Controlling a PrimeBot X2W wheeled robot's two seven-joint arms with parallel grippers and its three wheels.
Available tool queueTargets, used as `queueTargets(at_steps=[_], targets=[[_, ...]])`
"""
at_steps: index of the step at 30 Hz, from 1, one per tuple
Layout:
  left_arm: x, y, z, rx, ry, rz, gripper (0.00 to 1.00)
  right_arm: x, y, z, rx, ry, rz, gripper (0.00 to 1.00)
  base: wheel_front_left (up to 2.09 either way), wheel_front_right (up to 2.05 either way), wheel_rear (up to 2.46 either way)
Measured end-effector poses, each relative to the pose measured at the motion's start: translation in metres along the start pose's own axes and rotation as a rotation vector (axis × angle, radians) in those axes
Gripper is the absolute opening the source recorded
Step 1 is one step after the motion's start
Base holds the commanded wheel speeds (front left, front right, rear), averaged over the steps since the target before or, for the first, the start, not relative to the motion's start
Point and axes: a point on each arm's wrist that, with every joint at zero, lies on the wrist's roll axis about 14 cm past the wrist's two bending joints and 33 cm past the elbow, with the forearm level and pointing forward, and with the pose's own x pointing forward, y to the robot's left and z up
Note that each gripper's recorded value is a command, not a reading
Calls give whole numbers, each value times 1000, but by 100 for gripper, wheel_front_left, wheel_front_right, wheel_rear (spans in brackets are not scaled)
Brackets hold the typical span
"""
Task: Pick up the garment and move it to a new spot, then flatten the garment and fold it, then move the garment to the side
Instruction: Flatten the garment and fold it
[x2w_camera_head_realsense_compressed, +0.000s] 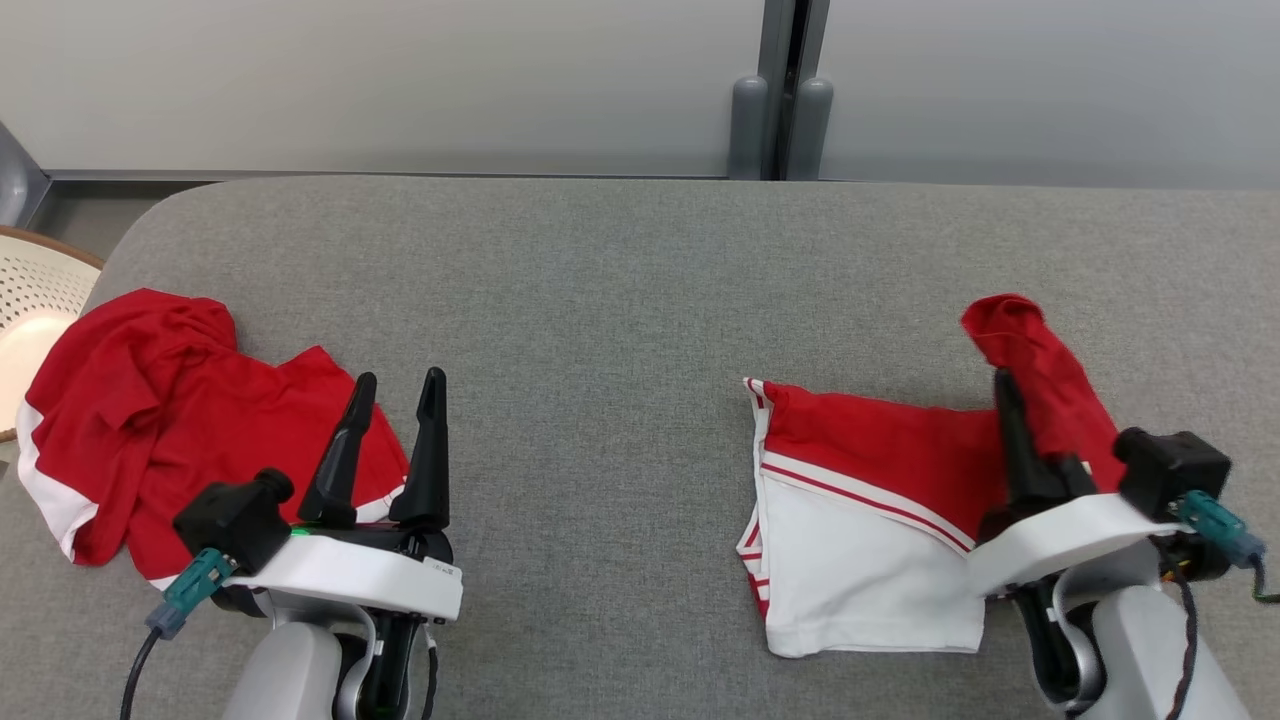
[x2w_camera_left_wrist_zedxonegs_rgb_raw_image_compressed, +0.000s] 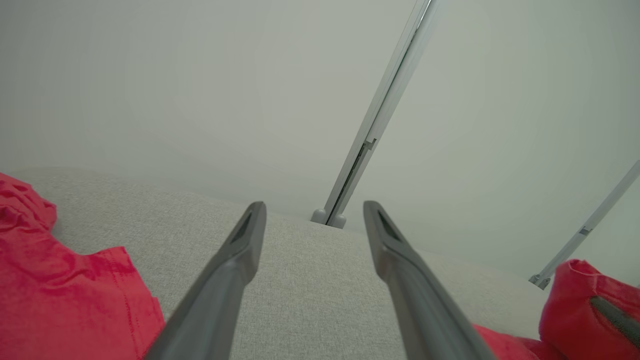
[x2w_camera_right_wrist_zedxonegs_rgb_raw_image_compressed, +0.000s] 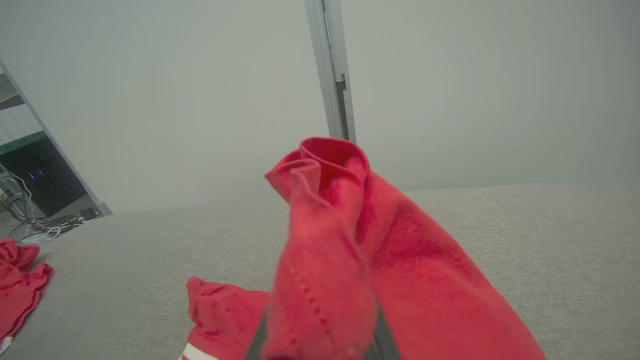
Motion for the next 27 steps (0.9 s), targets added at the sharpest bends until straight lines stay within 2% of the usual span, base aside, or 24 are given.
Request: queueTargets(at_steps=[4,7,16,17,18,19,27], targets=[[-1,2,0,2,1,6,100,-1,44,-16,23,54,110,0,0,0,0],[-3,5,-1,3,3,16,100,-2,65,-28,16,91,167,0,0,0,0],[-9,19,-4,2,14,57,100,-7,90,-72,43,208,228,0,0,0,0],[-9,20,-4,2,16,62,100,-8,93,-76,46,220,237,18,0,0,0],[-10,22,-5,1,18,66,100,-9,95,-80,46,231,245,81,0,0,0],[-10,23,-5,1,20,70,100,-10,99,-84,51,243,256,100,0,0,0],[-11,26,-9,-3,32,81,100,-24,133,-110,117,349,348,100,0,0,0]])
